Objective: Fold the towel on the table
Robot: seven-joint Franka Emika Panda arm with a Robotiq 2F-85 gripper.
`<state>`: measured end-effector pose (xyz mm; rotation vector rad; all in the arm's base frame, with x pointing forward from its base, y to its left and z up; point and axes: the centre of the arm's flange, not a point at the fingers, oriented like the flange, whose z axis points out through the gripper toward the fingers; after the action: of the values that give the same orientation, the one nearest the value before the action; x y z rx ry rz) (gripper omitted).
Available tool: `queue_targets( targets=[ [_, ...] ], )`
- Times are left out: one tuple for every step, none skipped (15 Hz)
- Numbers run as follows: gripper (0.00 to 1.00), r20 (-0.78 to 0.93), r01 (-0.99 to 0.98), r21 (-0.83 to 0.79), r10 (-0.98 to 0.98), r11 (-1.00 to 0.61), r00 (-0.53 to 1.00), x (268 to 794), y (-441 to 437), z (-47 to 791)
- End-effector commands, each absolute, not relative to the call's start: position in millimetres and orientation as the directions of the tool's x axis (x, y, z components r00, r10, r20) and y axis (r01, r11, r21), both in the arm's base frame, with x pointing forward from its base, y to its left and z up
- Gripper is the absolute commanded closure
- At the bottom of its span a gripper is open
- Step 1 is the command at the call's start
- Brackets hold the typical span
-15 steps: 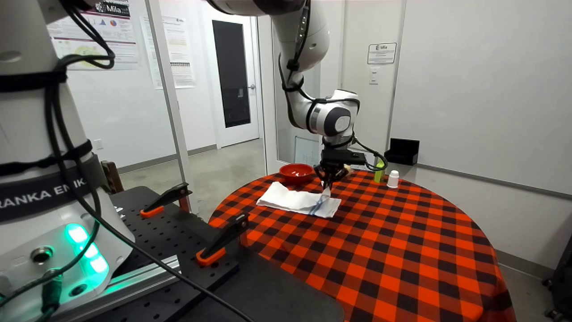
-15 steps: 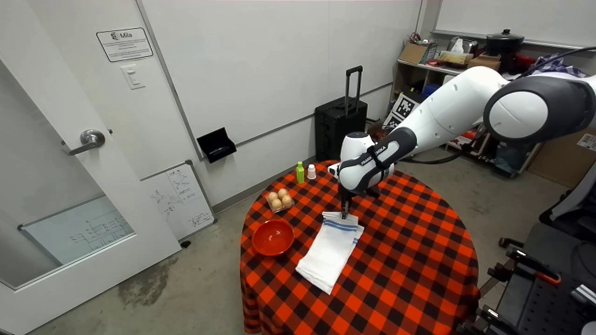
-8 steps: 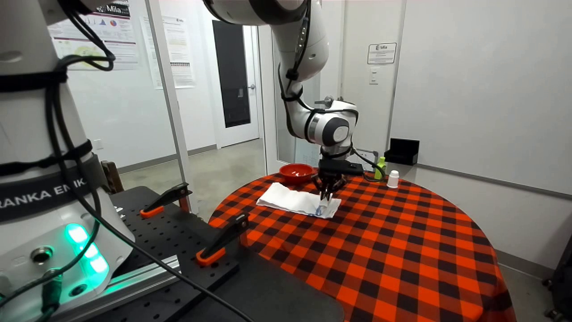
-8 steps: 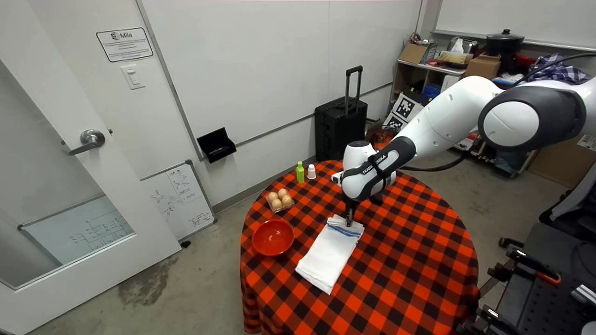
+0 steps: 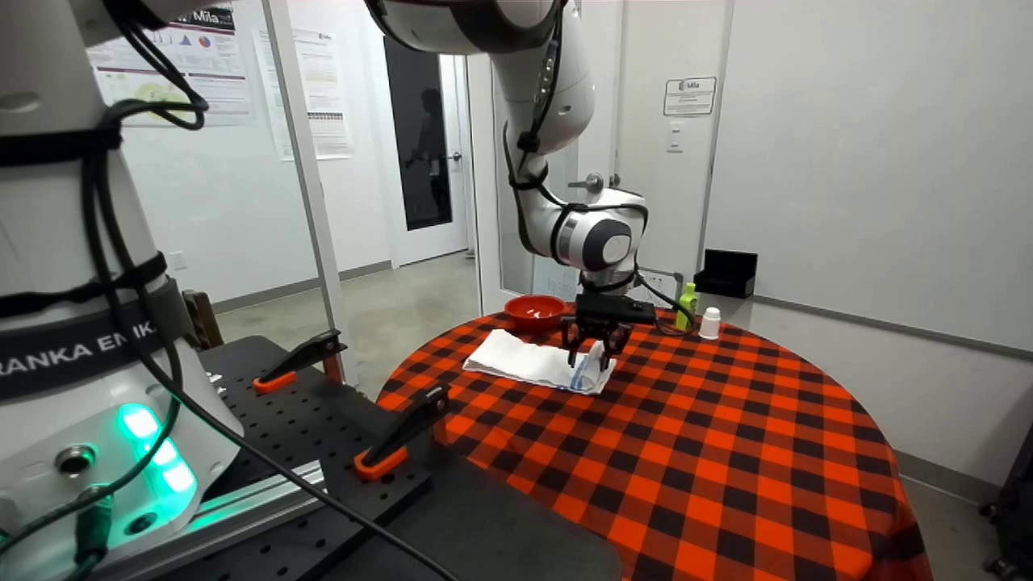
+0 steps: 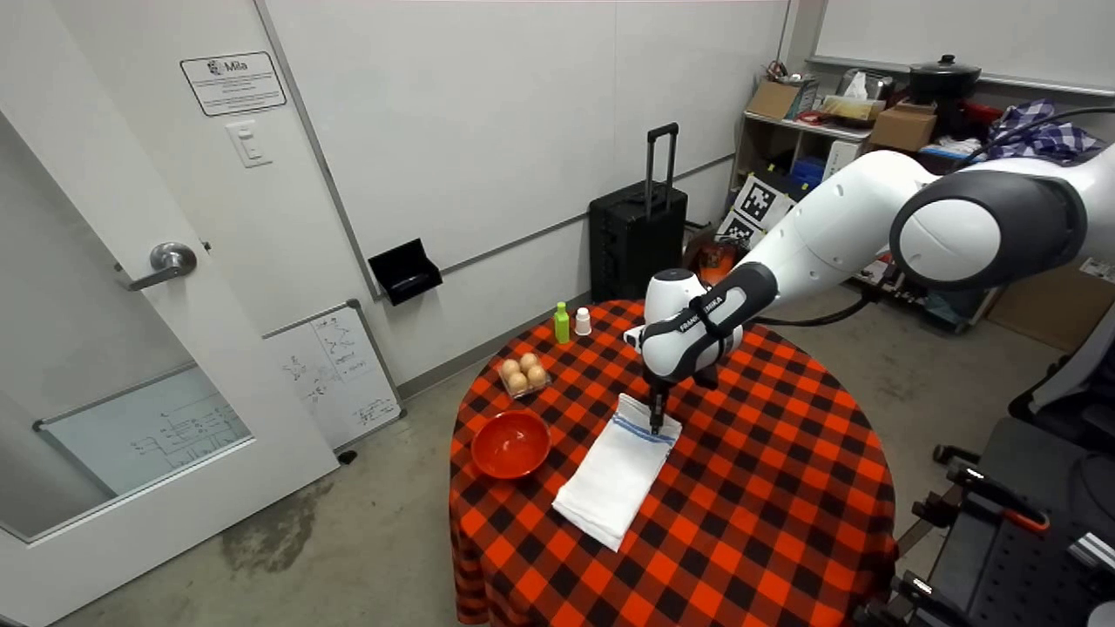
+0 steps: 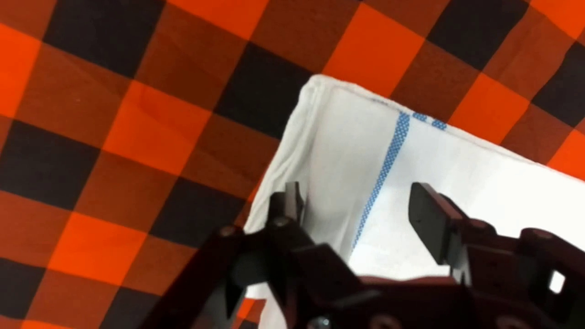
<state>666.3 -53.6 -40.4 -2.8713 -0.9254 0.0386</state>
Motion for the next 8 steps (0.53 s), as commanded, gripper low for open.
queue_targets(
  targets=[
    [0.05, 0.035, 0.566, -0.085, 0.565, -0.82, 0.824, 678.8, -58.4, -36.3],
    [0.0, 0.046, 0.561, -0.074, 0.559, -0.824, 0.828, 681.9, -60.8, -33.5],
    [0.0, 0.058, 0.554, -0.063, 0.551, -0.83, 0.832, 685.3, -63.0, -30.5],
    [0.0, 0.073, 0.542, -0.052, 0.538, -0.839, 0.84, 688.5, -65.2, -27.3],
    [0.0, 0.085, 0.526, -0.047, 0.521, -0.849, 0.849, 691.2, -67.1, -24.2],
    [0.0, 0.098, 0.509, -0.043, 0.504, -0.859, 0.858, 693.4, -68.7, -21.4],
    [0.0, 0.104, 0.49, -0.042, 0.484, -0.87, 0.869, 694.7, -70.0, -18.8],
    [0.0, 0.103, 0.473, -0.045, 0.466, -0.88, 0.879, 694.7, -70.5, -17.6]
  ],
)
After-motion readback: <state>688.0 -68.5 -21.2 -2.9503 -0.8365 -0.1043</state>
